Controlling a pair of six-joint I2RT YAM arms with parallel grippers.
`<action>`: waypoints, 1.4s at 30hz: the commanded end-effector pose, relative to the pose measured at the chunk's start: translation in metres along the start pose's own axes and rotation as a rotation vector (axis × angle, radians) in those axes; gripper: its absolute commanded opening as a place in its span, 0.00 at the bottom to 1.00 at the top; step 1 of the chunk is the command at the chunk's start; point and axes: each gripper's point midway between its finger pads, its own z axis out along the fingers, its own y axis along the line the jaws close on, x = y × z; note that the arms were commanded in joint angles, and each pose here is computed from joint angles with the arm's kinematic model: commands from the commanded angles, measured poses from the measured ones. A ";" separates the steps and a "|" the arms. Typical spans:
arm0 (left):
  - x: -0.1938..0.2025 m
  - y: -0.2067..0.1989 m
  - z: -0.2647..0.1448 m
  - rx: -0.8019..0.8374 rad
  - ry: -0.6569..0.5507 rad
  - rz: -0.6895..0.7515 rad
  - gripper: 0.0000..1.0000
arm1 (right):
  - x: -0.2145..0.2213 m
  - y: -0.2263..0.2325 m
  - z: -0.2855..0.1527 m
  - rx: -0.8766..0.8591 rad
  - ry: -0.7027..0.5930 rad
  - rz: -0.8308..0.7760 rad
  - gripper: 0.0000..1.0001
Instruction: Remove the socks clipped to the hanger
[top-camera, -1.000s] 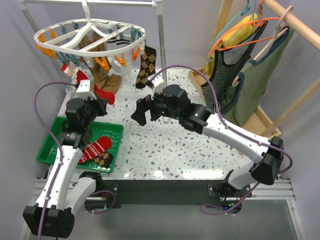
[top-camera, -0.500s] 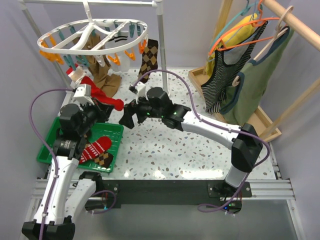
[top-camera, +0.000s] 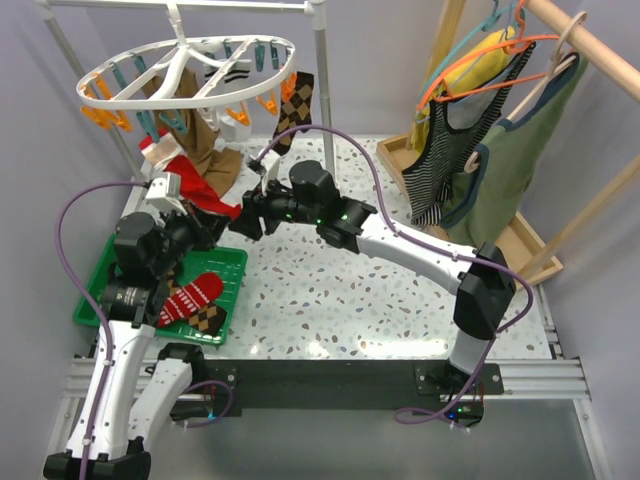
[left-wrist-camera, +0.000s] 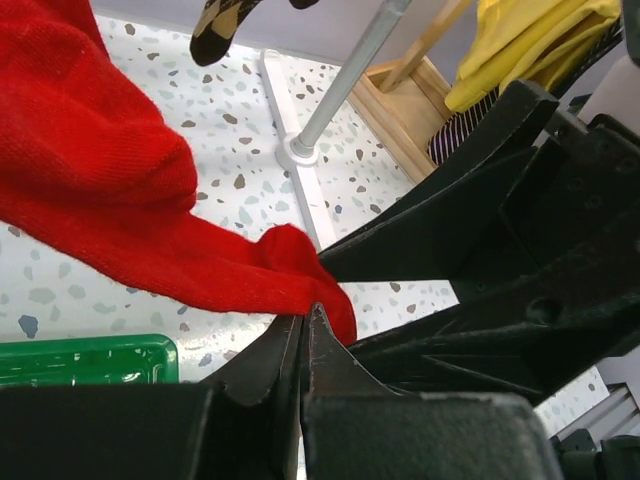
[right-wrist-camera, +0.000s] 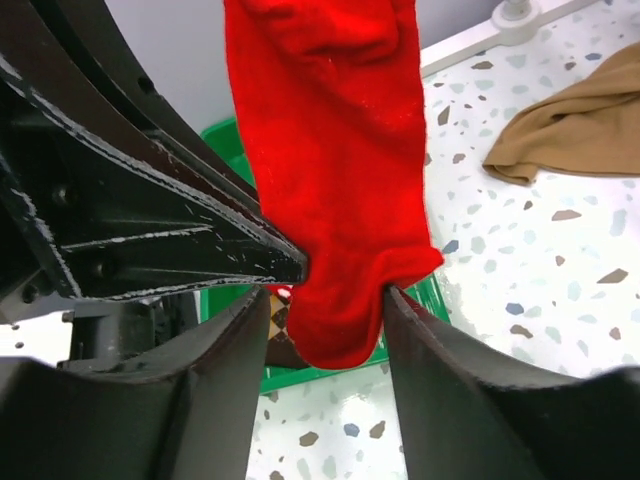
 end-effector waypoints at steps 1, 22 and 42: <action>-0.018 -0.016 -0.009 0.042 -0.039 0.007 0.00 | -0.017 0.015 0.010 -0.086 -0.041 -0.016 0.43; -0.115 0.024 -0.024 -0.390 -0.180 0.051 0.71 | -0.004 -0.007 0.001 0.045 -0.037 0.008 0.00; -0.190 0.047 -0.030 -0.314 -0.266 0.129 0.60 | -0.006 -0.005 -0.001 0.004 -0.050 0.027 0.00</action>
